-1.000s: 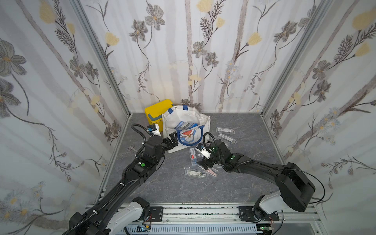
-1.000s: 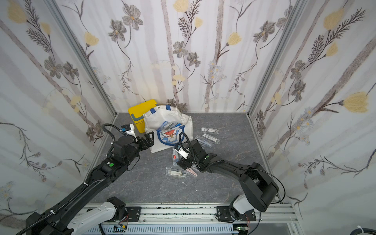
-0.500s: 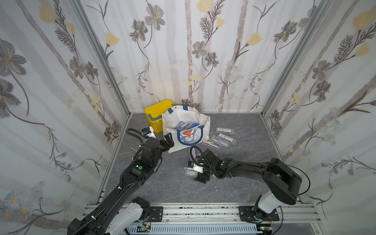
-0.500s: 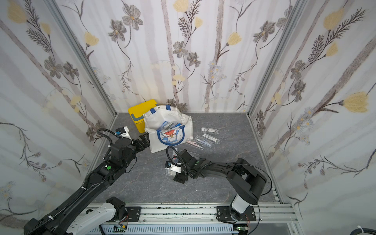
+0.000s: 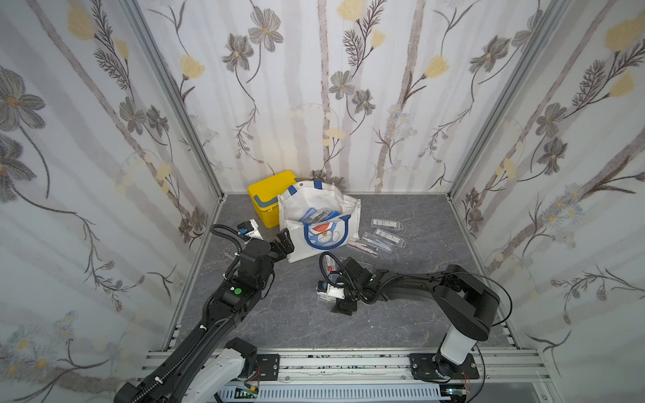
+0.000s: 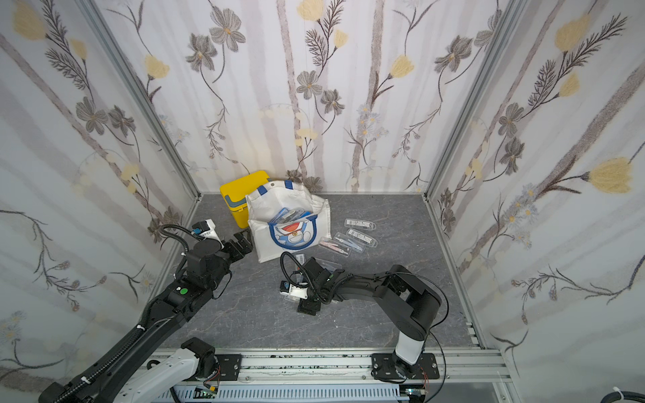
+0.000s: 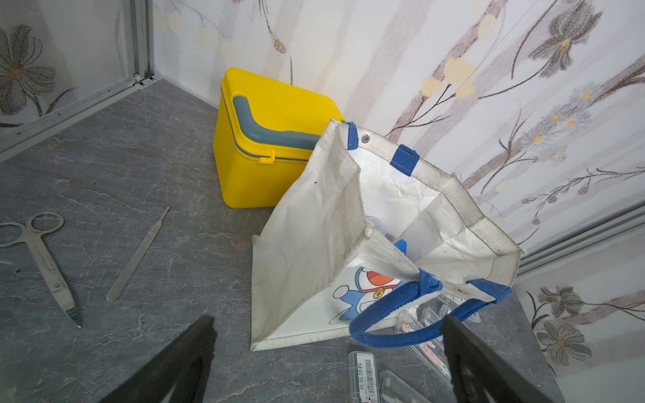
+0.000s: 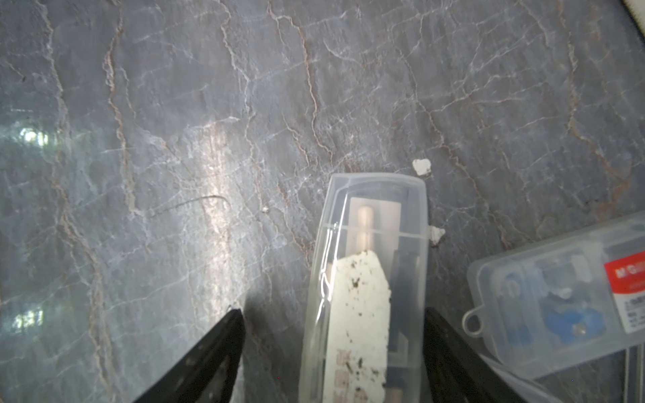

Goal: Put the compass set into the canvas bag
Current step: Pick up the compass set at the center of the board.

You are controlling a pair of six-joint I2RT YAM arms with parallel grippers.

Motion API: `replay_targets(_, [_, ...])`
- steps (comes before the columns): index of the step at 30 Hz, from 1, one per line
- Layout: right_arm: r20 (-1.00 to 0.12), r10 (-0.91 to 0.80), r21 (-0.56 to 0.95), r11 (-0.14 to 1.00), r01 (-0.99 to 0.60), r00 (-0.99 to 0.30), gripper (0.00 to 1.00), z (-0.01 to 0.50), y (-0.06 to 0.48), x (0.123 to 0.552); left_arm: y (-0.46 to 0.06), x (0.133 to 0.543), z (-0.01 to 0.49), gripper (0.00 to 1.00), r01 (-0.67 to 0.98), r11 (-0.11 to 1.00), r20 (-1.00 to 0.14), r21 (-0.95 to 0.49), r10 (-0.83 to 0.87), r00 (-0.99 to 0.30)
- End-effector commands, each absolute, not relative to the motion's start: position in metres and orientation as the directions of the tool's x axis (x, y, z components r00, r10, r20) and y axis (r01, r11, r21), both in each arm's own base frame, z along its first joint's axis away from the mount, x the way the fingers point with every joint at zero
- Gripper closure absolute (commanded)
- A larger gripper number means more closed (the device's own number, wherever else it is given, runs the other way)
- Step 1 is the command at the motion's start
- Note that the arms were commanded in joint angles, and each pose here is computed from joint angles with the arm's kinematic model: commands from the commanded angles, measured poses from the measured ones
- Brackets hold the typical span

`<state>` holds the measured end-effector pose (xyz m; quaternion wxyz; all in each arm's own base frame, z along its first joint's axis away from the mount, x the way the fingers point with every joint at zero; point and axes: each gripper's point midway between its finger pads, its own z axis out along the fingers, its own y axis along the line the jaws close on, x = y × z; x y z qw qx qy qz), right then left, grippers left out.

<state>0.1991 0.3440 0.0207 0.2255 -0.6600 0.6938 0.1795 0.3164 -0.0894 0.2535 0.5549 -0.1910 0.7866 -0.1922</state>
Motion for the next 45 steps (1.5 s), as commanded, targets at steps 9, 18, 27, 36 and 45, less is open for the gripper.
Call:
replay_targets(9, [-0.447,-0.894,-0.001,0.042,-0.999,-0.037,0.41,-0.002,0.335,0.195,-0.084,0.317,0.257,0.0,-0.097,0.848,-0.801,-0.521,-0.525,-0.287])
replay_targets(18, [-0.432,-0.902,-0.025,0.024,-0.999,-0.011,0.58,-0.001,0.336,0.2,-0.077,0.313,0.256,0.0,-0.113,0.85,-0.805,-0.515,-0.525,-0.275])
replay_targets(27, [-0.5,-0.864,-0.092,-0.018,-0.996,0.062,0.63,0.026,0.349,0.206,-0.074,0.311,0.255,0.0,-0.122,0.847,-0.805,-0.517,-0.53,-0.267])
replay_targets(36, [-0.644,-0.76,-0.142,0.002,-0.99,0.091,0.64,0.091,0.386,0.225,-0.068,0.307,0.257,0.0,-0.134,0.841,-0.805,-0.524,-0.54,-0.243])
replay_targets(45, [-0.778,-0.599,-0.241,0.005,-0.97,0.19,0.64,0.19,0.421,0.251,-0.064,0.302,0.258,0.0,-0.137,0.834,-0.803,-0.534,-0.551,-0.228])
